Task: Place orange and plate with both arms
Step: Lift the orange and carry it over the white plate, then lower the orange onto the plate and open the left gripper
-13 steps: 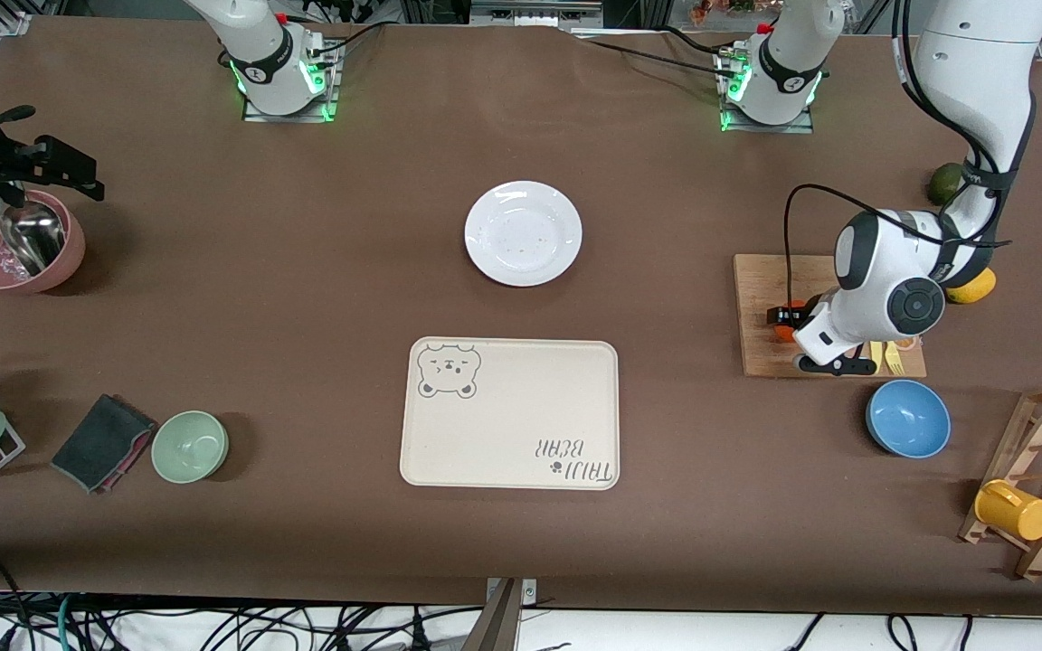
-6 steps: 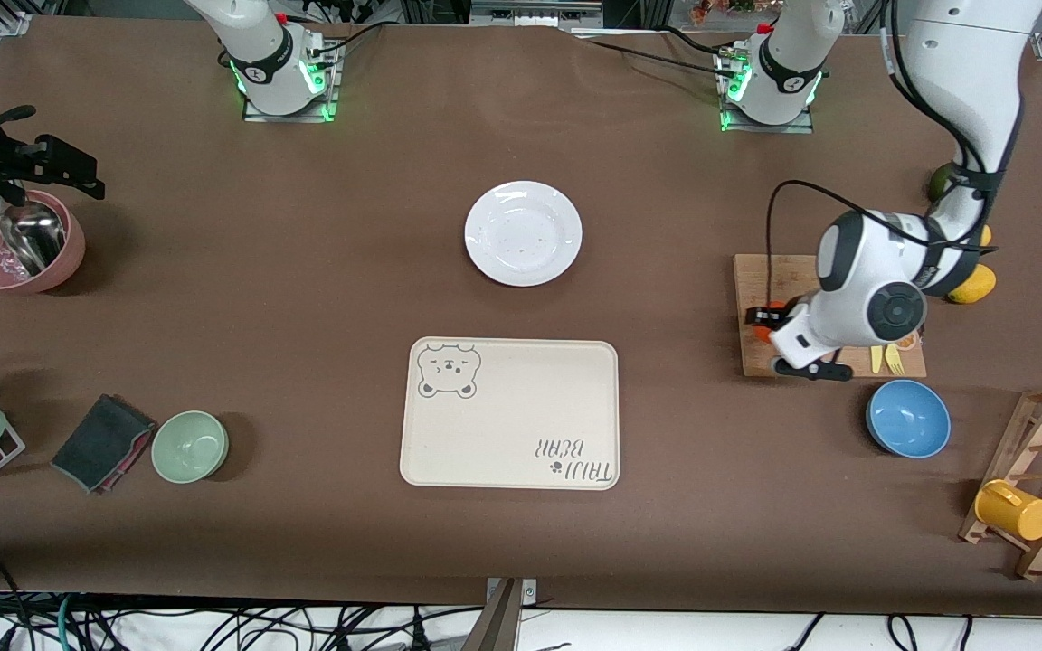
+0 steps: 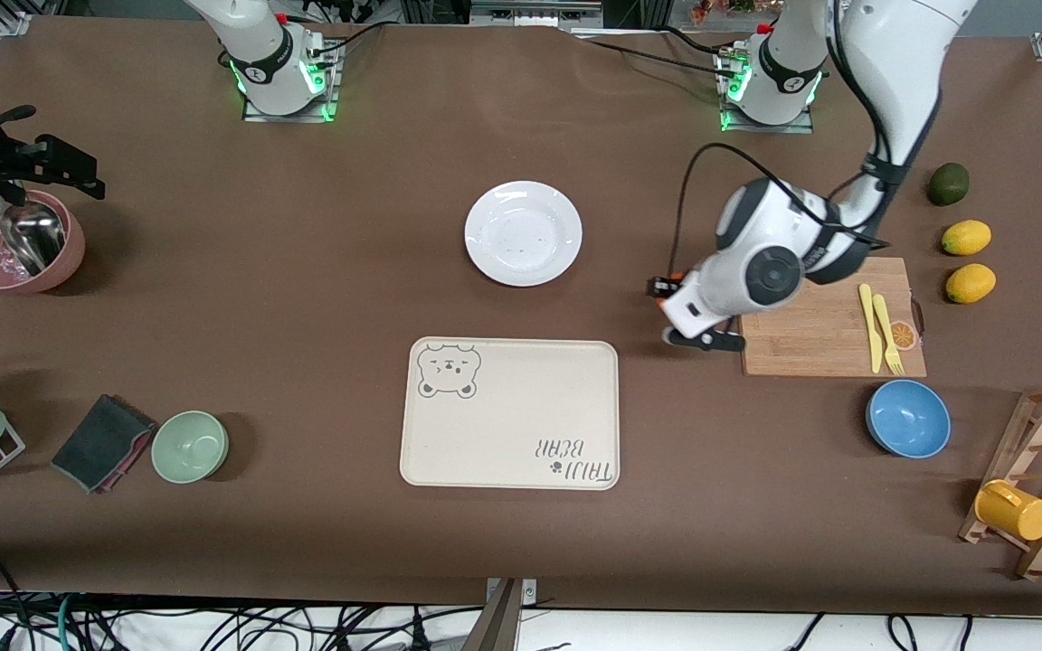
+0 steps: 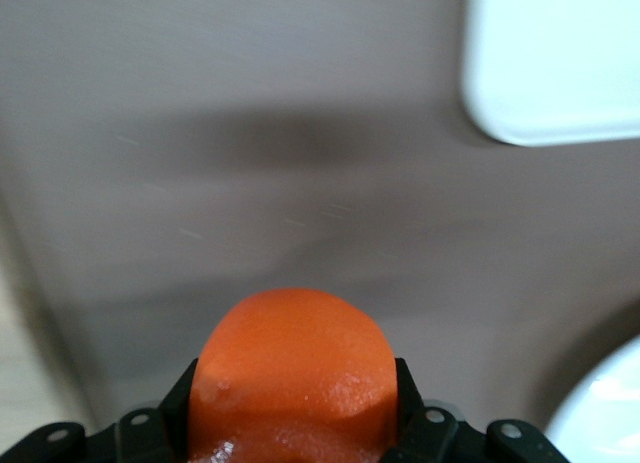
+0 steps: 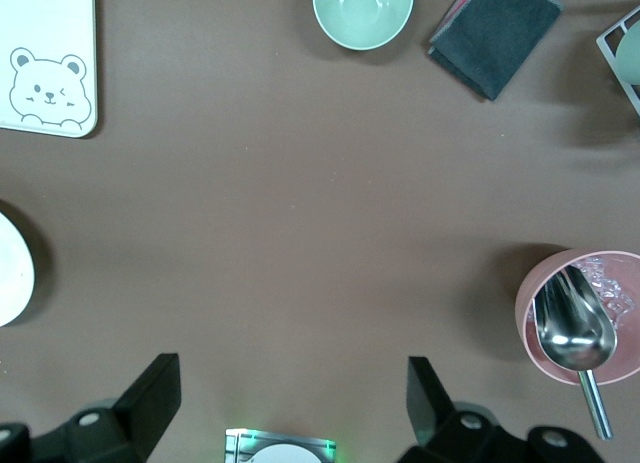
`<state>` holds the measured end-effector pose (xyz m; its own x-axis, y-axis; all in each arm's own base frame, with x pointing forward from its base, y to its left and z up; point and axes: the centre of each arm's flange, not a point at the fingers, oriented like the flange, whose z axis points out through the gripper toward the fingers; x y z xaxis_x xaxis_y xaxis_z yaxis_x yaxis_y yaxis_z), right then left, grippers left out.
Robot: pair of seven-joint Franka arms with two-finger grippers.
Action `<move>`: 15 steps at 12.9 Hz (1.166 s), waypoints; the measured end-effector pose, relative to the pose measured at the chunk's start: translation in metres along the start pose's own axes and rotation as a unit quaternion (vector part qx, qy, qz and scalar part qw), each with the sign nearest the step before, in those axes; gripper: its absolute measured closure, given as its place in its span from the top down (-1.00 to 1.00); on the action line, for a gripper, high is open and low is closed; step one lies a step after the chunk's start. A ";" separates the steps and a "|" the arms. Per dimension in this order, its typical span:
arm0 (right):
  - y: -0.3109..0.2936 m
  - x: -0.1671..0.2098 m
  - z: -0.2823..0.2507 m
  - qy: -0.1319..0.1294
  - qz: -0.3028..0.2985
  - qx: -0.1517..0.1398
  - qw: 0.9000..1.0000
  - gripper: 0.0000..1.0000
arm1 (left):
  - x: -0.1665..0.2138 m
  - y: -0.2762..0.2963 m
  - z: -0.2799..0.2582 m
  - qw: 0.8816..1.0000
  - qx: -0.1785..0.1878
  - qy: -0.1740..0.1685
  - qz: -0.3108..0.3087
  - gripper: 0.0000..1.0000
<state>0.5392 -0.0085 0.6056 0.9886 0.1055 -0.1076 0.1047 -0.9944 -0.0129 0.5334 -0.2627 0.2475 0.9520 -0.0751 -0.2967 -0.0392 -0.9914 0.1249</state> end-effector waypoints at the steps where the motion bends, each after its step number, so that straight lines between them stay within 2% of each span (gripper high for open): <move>1: 0.000 0.000 0.000 0.000 0.000 0.000 1.000 1.00 | -0.011 0.027 -0.003 1.000 -0.006 0.005 -0.006 0.46; 4: 0.000 0.000 0.000 0.000 0.000 0.000 1.000 1.00 | -0.060 0.105 -0.005 0.999 -0.027 0.029 -0.026 0.46; 7: 0.000 0.000 0.000 -0.001 0.000 0.000 1.000 1.00 | -0.118 0.162 0.017 0.997 -0.043 0.052 -0.039 0.46; 11: 0.000 -0.001 0.000 -0.002 0.000 0.000 1.000 1.00 | -0.196 0.221 0.077 0.993 -0.020 0.102 -0.057 0.46; 13: 0.000 -0.001 0.000 -0.002 0.000 0.000 1.000 1.00 | -0.203 0.226 0.101 0.990 -0.011 0.115 -0.078 0.46; 15: 0.000 -0.001 0.000 -0.002 0.000 0.000 1.000 1.00 | -0.188 0.224 0.116 0.988 -0.016 0.111 -0.103 0.46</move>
<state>0.5386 -0.0089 0.6052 0.9881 0.1046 -0.1125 0.1037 -0.9945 -0.0136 0.3106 -0.4834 0.2214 0.9819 0.1579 -0.1050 0.1696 -0.9788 0.1145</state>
